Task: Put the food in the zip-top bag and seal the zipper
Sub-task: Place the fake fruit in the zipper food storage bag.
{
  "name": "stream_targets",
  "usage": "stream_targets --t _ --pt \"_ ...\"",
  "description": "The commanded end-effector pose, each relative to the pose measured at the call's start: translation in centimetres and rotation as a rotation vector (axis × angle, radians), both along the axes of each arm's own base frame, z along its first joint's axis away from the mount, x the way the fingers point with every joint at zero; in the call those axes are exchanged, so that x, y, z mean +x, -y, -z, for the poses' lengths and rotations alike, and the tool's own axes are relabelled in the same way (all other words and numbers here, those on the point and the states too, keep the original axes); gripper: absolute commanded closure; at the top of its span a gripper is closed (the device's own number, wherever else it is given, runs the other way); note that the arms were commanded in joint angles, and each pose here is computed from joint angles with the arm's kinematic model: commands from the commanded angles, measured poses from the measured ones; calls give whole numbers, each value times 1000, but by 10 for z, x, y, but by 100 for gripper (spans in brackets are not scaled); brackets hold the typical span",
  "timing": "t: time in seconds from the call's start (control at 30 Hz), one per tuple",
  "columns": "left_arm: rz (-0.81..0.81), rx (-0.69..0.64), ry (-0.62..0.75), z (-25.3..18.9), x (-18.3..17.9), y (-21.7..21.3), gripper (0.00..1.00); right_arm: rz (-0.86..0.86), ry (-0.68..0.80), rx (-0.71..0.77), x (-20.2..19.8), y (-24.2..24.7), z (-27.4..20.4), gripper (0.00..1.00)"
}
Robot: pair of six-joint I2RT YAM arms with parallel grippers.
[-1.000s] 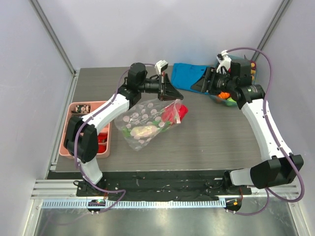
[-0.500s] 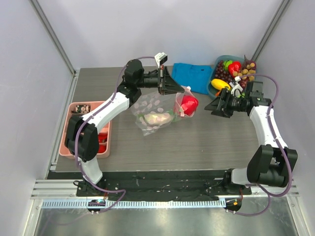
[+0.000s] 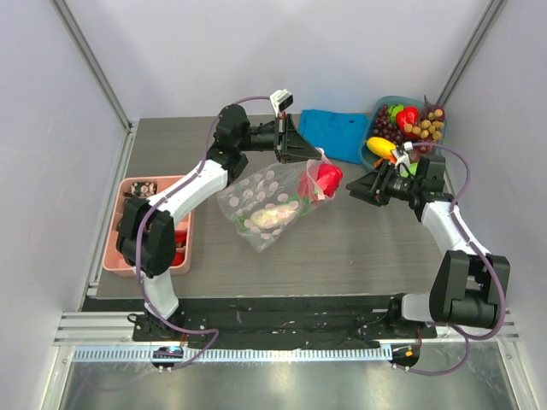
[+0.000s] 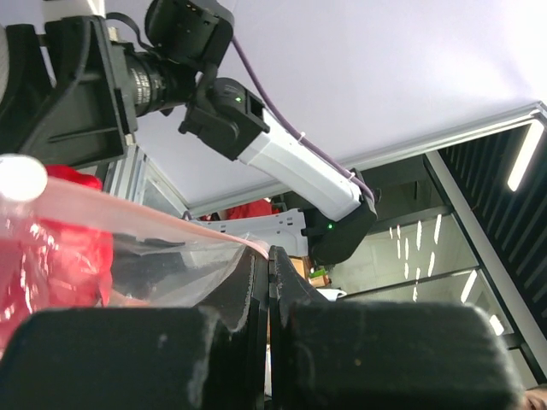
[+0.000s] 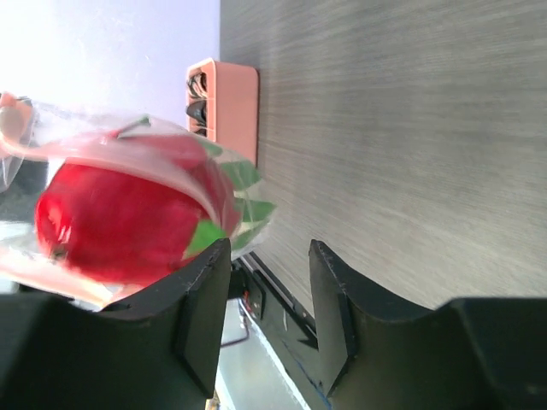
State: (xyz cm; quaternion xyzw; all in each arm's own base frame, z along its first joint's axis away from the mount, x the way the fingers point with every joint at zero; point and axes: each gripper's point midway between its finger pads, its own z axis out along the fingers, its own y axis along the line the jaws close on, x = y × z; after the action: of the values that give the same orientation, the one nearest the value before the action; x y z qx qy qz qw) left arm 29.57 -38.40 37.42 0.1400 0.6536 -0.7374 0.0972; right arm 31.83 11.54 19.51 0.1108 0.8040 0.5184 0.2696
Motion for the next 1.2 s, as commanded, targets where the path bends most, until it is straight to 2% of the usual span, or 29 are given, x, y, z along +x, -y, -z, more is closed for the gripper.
stream_targets --t 0.0,0.13,0.4,0.57,0.77,0.87,0.9,1.03,1.07,1.13,1.17 --pt "13 -92 142 -42 -9 -5 100 -2 92 59 21 -3 -18 52" --pt "15 -99 150 -45 -8 -2 100 -27 109 121 19 -18 -30 46" --pt "34 -102 153 -44 -11 2 100 -144 135 201 3 -71 -37 50" --pt "43 -103 158 -46 -14 1 100 -162 146 222 3 -87 -36 59" --pt "46 -105 164 -48 -16 0 100 -178 148 328 -1 -94 -56 68" --pt "45 -107 165 -47 -16 -1 100 -203 182 364 -7 -96 -70 85" --pt "42 -106 162 -47 -15 -1 100 -206 191 363 -9 -95 -73 99" --pt "9 -82 143 -37 -4 -7 100 -215 184 331 -19 -91 -80 99" --pt "-1 -75 139 -36 -2 -9 100 -216 240 274 -19 -89 -77 99" --pt "-29 -51 115 -24 7 -13 100 -185 204 209 -25 -83 -77 99" --pt "-33 -46 111 -21 8 -14 100 -192 240 172 -28 -81 -77 99"
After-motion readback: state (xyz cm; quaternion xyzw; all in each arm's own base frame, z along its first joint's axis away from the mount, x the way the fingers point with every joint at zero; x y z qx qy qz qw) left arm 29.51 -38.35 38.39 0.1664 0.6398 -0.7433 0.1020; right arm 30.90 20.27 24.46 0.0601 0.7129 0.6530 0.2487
